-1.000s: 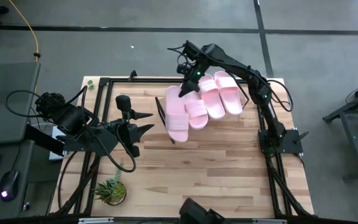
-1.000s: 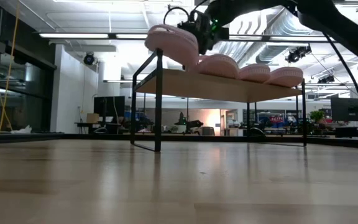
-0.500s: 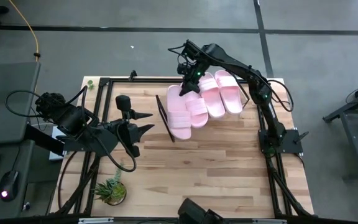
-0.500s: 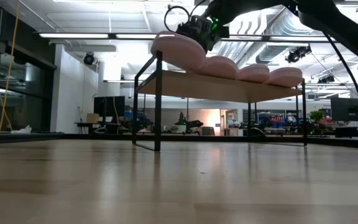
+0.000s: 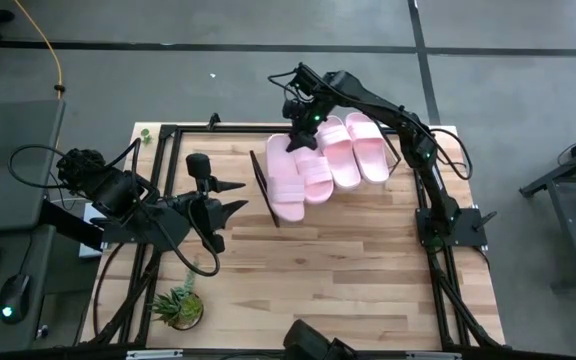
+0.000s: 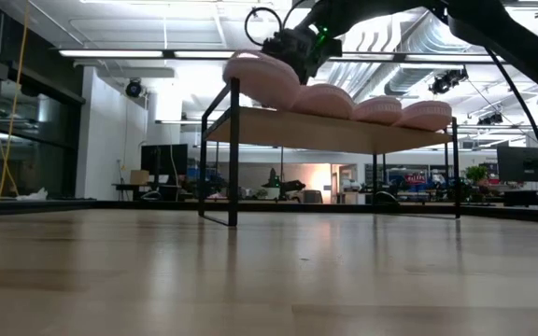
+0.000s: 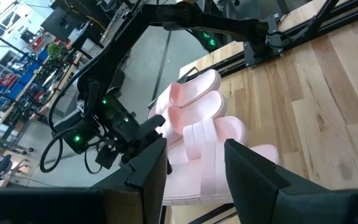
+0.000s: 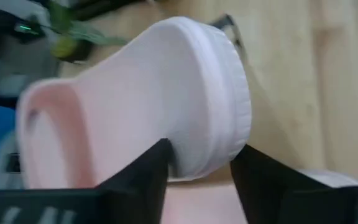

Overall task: Pick and place slides into the shelf
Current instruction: Put the pink slide on the shelf

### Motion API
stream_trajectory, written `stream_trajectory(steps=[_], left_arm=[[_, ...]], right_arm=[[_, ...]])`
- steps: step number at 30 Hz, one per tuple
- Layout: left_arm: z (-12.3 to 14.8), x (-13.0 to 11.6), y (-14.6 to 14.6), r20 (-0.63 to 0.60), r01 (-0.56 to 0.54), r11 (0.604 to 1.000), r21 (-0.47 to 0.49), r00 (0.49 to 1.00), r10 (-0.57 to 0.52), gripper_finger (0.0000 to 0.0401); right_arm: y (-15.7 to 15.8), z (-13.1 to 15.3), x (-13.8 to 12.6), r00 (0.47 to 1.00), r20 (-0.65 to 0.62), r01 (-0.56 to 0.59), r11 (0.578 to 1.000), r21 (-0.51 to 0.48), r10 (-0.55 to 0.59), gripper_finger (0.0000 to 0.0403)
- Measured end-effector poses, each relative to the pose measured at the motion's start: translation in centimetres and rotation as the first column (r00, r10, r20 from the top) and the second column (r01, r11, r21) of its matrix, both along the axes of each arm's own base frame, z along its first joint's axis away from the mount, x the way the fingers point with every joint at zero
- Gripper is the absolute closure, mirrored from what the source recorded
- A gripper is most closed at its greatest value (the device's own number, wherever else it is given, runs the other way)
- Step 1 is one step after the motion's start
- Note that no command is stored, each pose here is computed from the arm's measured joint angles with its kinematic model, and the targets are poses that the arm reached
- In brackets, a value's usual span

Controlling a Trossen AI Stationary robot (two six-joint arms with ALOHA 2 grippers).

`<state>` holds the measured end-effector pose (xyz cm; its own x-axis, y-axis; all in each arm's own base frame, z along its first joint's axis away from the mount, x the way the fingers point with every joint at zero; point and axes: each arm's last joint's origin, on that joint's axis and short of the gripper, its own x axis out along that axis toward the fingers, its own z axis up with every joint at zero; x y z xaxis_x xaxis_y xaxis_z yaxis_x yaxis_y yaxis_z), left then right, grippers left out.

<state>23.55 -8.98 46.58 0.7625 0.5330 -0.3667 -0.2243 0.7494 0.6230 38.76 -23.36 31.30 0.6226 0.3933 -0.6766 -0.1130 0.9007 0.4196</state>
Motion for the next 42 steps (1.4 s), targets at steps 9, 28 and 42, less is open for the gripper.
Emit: stream_trajectory(steps=[9, 28, 42], left_arm=[[-0.1, 0.0, 0.0, -0.007, -0.002, 1.0, 0.0, 1.0, 0.002, 0.0257], [-0.2, -0.1, 0.1, -0.016, -0.015, 1.0, 0.005, 1.0, 0.015, 0.0257], [-0.3, -0.3, 0.2, -0.025, -0.036, 0.999, 0.032, 0.999, 0.037, 0.0257]], right_arm=[[-0.6, -0.2, -0.1, 0.991, -0.087, 0.083, 0.981, -0.175, -0.099, 0.0155], [4.9, 6.8, -0.9, 0.998, 0.05, 0.045, 0.978, -0.205, -0.036, 0.0149], [13.2, 6.6, 2.2, 0.983, 0.04, -0.168, 0.961, -0.217, 0.181, 0.0297]])
